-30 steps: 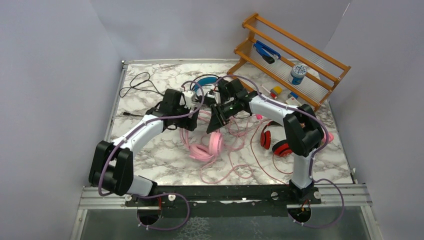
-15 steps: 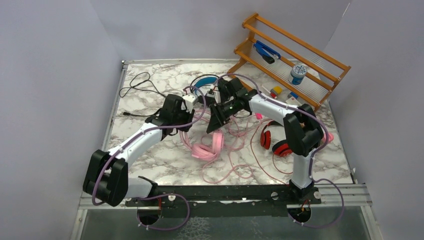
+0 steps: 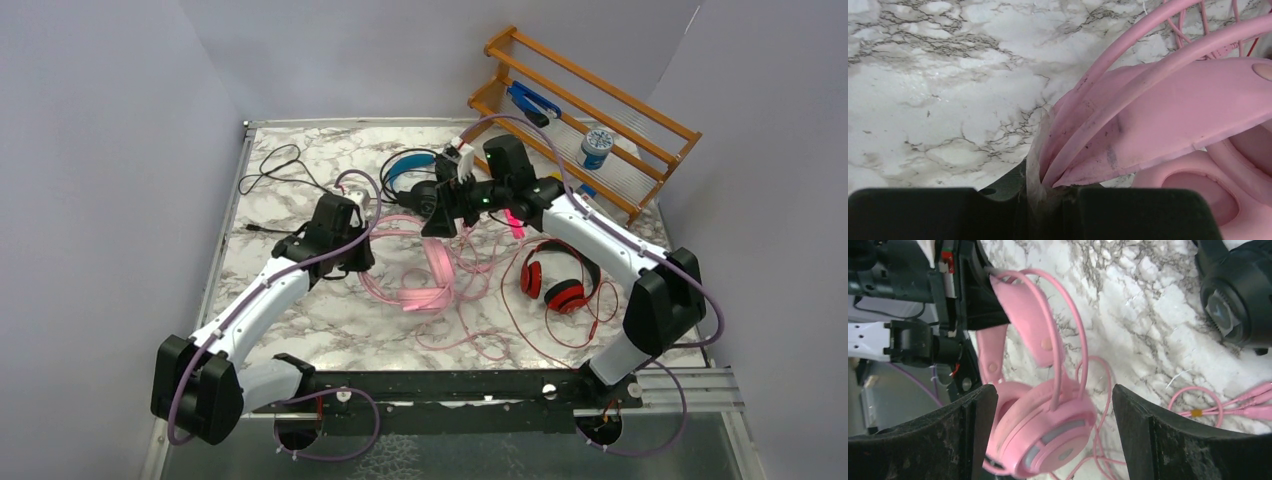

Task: Wrap the headphones
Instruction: Pick up the headphones from the center of the board, then wrap the headphones cable around the headphones.

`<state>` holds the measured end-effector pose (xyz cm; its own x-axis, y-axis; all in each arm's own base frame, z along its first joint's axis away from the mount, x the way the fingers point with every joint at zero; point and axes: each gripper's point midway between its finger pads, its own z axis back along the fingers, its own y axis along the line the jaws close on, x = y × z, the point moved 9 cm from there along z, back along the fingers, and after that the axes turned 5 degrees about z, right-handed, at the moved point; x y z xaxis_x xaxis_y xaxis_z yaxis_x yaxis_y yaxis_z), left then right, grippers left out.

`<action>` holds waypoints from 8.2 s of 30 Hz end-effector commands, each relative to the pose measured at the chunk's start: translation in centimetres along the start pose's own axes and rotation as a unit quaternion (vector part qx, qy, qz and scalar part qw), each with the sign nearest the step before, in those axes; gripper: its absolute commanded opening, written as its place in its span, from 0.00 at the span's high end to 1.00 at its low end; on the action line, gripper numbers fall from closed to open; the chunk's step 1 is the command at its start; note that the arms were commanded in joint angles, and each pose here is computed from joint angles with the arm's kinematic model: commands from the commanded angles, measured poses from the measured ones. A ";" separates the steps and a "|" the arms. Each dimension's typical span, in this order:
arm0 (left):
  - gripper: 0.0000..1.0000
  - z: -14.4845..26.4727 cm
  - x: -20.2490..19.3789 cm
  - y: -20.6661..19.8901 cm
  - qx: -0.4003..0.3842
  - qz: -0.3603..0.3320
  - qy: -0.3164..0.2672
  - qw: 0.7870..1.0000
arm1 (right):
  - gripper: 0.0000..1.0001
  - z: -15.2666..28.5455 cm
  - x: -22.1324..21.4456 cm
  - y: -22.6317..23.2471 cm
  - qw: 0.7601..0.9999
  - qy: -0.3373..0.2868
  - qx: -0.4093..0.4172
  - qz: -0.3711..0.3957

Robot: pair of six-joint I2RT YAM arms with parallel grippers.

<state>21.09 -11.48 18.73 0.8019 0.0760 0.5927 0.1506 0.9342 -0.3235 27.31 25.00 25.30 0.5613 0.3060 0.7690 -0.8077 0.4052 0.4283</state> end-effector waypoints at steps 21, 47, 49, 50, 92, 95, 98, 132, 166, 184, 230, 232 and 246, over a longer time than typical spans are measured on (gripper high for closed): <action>0.48 -5.7 -2.4 1.1 0.068 0.078 0.132 0.986 | 0.45 -10.2 -4.4 -5.5 0.988 0.075 -0.092 0.097; 0.77 -10.5 -2.2 4.9 0.183 0.015 0.158 0.970 | 0.19 -1.6 -6.9 -0.3 0.988 0.079 -0.131 0.032; 0.82 -9.7 -1.5 4.4 0.170 0.020 0.148 0.974 | 0.16 -1.2 -6.9 0.0 0.989 0.072 -0.129 0.031; 0.84 -9.3 -1.3 4.1 0.163 0.023 0.142 0.976 | 0.15 -1.2 -6.9 0.1 0.989 0.068 -0.126 0.029; 0.41 -6.7 -2.1 2.3 0.094 0.069 0.130 0.985 | 0.69 -9.7 -6.7 -3.2 0.976 0.113 -0.160 0.092; 0.40 -6.7 -2.0 2.3 0.092 0.065 0.130 0.985 | 0.69 -9.5 -6.6 -2.8 0.979 0.100 -0.150 0.098; 0.42 -6.3 -1.5 2.1 0.089 0.063 0.118 0.987 | 0.68 -9.3 -6.5 -2.9 0.977 0.104 -0.148 0.112; 1.00 10.1 12.2 -4.1 -0.016 0.174 -0.120 0.977 | 0.00 12.5 0.5 5.9 0.910 -0.171 -0.341 0.161; 1.00 20.7 20.8 -9.9 -0.179 0.200 -0.252 0.930 | 0.64 4.2 1.3 -1.0 0.963 -0.220 -0.058 0.141; 1.00 18.3 14.8 -10.5 -0.393 -0.086 -0.204 0.893 | 0.87 10.7 2.6 1.9 0.960 -0.209 -0.133 0.134; 1.00 19.7 21.4 -12.1 -0.411 0.273 -0.309 0.813 | 0.85 -5.5 1.8 5.3 0.957 -0.248 0.148 0.000; 1.00 19.0 22.0 -11.5 -0.377 0.304 -0.324 0.812 | 0.86 -5.7 0.9 6.2 0.955 -0.251 0.157 0.002; 1.00 16.8 25.7 -6.9 -0.153 0.378 -0.491 0.769 | 0.99 -7.2 -3.3 9.2 0.984 -0.144 0.103 -0.005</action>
<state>31.08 -12.51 44.83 0.2017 0.9094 0.3638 0.0746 0.3561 -0.9315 20.10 34.32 22.27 0.5429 -0.0112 0.8397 -0.8281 0.1589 0.5375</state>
